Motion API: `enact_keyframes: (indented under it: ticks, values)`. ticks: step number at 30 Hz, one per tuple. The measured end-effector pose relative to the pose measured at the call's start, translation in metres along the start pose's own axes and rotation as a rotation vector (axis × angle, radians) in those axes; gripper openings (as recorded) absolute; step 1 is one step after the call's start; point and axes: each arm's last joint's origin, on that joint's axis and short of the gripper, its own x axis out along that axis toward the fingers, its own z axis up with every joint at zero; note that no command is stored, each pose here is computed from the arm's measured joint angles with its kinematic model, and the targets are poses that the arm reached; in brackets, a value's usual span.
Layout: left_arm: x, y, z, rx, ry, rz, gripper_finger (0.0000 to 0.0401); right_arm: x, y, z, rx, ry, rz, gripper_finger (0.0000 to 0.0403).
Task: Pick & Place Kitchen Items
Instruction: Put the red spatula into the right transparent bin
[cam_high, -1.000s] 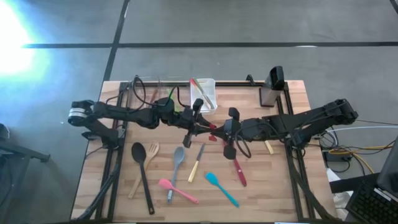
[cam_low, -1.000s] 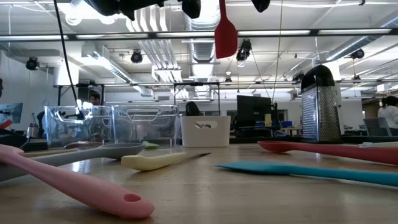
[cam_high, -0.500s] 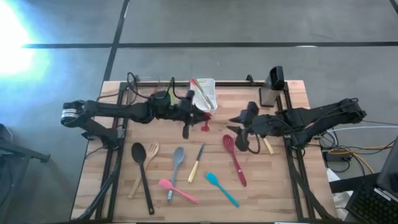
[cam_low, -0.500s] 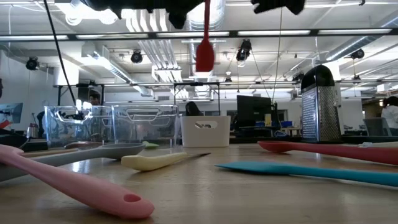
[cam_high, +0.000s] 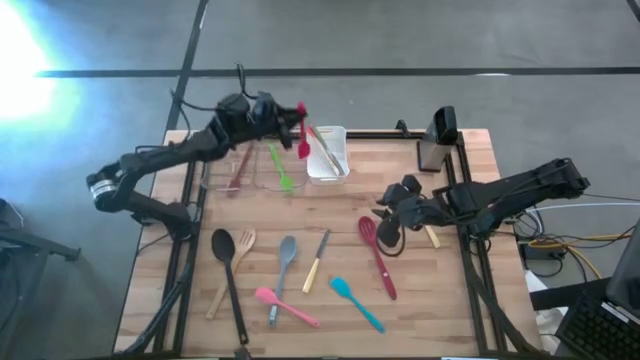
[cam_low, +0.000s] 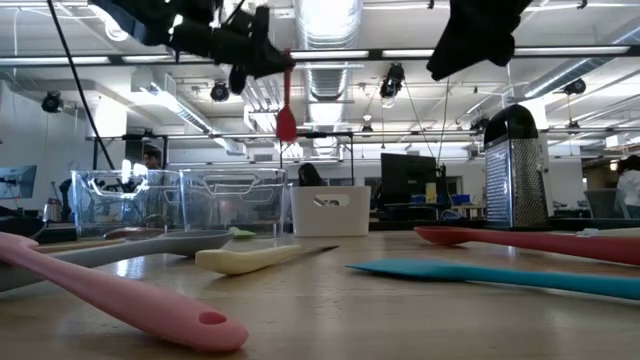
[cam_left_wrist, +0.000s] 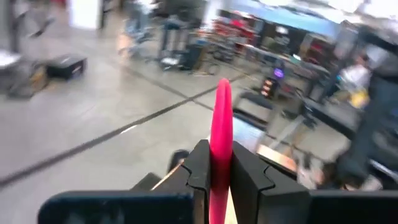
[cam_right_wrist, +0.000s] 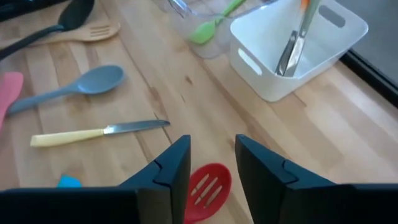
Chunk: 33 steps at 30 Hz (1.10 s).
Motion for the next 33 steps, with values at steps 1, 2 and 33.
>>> enact_keyframes:
  ticks: [1, 2, 33]
  values:
    - [-0.001, 0.009, -0.002, -0.041, 0.006, 0.027, 0.0034, 0.001, 0.000, -0.001, -0.001, 0.002, -0.001, 0.0112]
    - [-0.003, 0.018, -0.004, -0.074, 0.011, 0.056, 0.0034, 0.001, 0.000, -0.001, -0.001, 0.002, -0.001, 0.0110]
    - [-0.033, 0.084, -0.115, -0.527, 0.239, 0.460, 0.0034, 0.001, 0.003, 0.004, -0.015, -0.044, 0.026, 0.0105]
